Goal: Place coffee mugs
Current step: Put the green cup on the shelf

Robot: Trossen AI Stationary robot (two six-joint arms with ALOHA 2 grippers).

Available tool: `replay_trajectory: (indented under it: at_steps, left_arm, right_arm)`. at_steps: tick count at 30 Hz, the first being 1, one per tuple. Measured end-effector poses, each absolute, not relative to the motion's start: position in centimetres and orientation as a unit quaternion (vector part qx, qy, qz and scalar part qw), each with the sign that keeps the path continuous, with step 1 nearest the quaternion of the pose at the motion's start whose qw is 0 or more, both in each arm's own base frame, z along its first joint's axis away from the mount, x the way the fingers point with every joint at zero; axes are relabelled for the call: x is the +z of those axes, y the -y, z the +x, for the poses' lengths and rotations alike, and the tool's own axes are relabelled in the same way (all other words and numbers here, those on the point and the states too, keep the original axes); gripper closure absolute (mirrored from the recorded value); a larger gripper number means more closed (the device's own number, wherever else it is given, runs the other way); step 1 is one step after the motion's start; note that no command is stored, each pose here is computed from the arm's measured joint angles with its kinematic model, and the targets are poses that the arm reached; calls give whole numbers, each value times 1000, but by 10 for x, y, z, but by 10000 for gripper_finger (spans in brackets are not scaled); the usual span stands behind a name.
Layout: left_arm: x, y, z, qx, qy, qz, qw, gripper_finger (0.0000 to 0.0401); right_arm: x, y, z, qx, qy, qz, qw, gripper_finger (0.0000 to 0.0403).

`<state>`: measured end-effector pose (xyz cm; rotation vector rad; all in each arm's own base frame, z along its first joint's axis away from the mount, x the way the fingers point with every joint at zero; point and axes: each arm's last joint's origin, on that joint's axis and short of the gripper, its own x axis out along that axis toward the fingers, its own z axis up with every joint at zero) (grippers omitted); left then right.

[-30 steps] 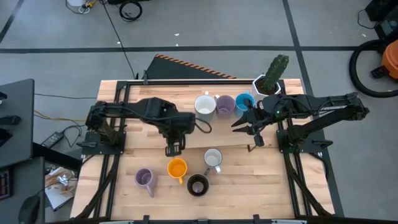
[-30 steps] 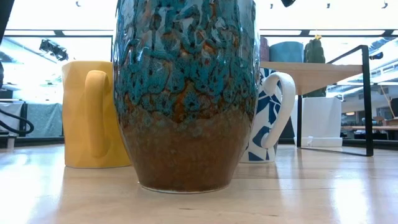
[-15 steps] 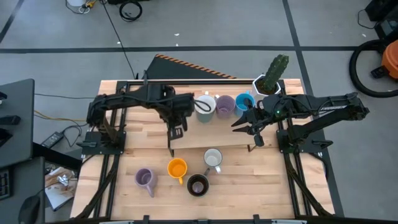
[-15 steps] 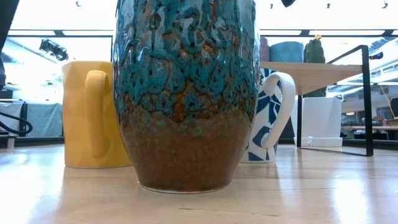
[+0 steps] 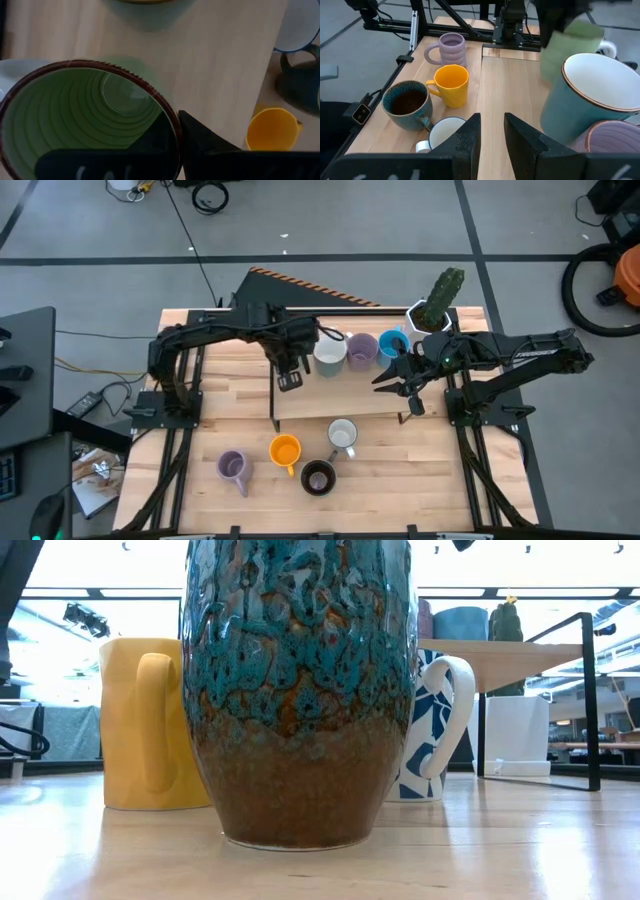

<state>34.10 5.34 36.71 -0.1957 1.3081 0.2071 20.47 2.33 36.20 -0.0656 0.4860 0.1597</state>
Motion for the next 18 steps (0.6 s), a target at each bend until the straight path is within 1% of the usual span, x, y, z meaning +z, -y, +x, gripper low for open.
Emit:
replay_trajectory:
  at_steps: [3, 11, 18]
  left_arm:
    - [357, -60, 348, 84, -617, -94, 777, 376]
    - [356, -68, 348, 85, -620, -90, 775, 376]
    - [355, -69, 349, 77, -617, -79, 779, 351]
  right_arm:
    - [362, -23, 205, 79, -240, -32, 967, 312]
    - [362, -23, 205, 79, -240, -30, 967, 312]
    - [363, -23, 205, 79, -237, -30, 968, 312]
